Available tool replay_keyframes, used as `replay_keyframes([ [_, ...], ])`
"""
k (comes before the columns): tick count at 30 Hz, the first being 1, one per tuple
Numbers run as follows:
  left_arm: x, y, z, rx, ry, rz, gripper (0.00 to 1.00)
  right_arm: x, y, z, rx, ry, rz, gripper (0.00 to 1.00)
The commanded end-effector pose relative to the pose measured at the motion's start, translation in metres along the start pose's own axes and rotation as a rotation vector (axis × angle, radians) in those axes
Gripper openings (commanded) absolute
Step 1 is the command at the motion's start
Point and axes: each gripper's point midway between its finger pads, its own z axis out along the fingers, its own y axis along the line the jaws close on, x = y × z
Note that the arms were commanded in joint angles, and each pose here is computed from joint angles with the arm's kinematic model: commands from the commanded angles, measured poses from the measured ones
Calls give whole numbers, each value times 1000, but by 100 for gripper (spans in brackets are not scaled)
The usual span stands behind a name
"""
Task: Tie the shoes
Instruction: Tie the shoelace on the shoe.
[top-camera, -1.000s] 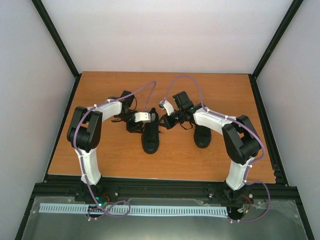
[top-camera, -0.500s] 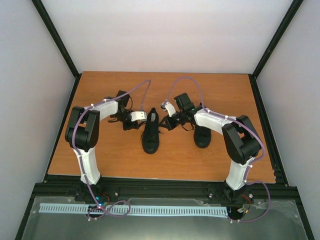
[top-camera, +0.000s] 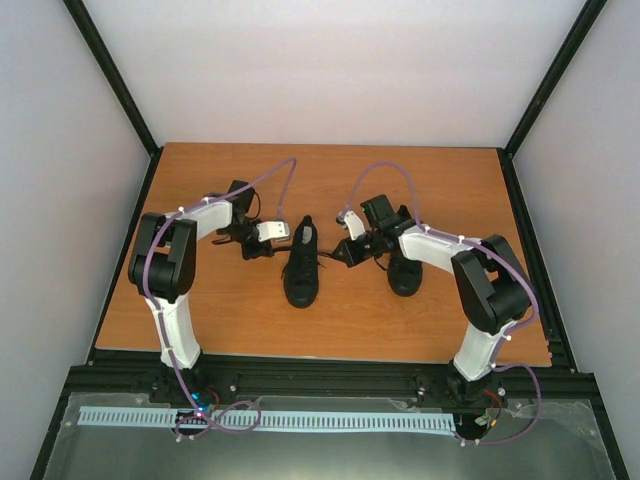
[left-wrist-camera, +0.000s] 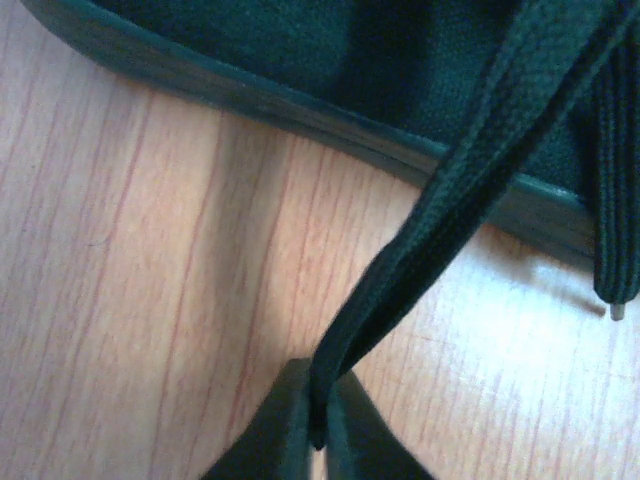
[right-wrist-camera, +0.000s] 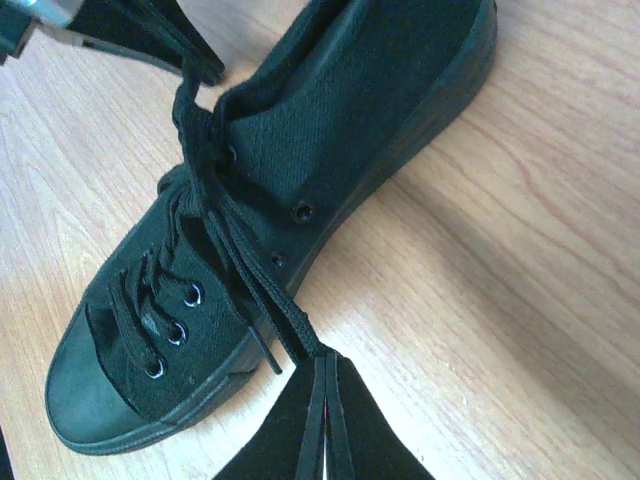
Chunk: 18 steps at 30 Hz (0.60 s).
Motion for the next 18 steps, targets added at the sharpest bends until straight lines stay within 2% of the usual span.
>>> replay_keyframes([
  [1,-8,5,-16,-32,-26,22,13,-16,2,-9,-5,-57,-10,3],
  [4,-27,4,-33,-44,-90,44,38,-29,9,-10,-39,-86,-22,3],
  [6,-43,1,-47,-30,-129,49,47,-37,12,-11,-48,-101,-30,3],
  [11,-90,-19,-68,-18,-197,114,52,-45,14,-12,-55,-108,-34,3],
  [15,-121,-45,-57,5,-229,175,62,-44,13,-11,-55,-106,-29,3],
  [18,-138,-41,-45,-7,-248,142,62,-44,14,-11,-59,-107,-29,3],
])
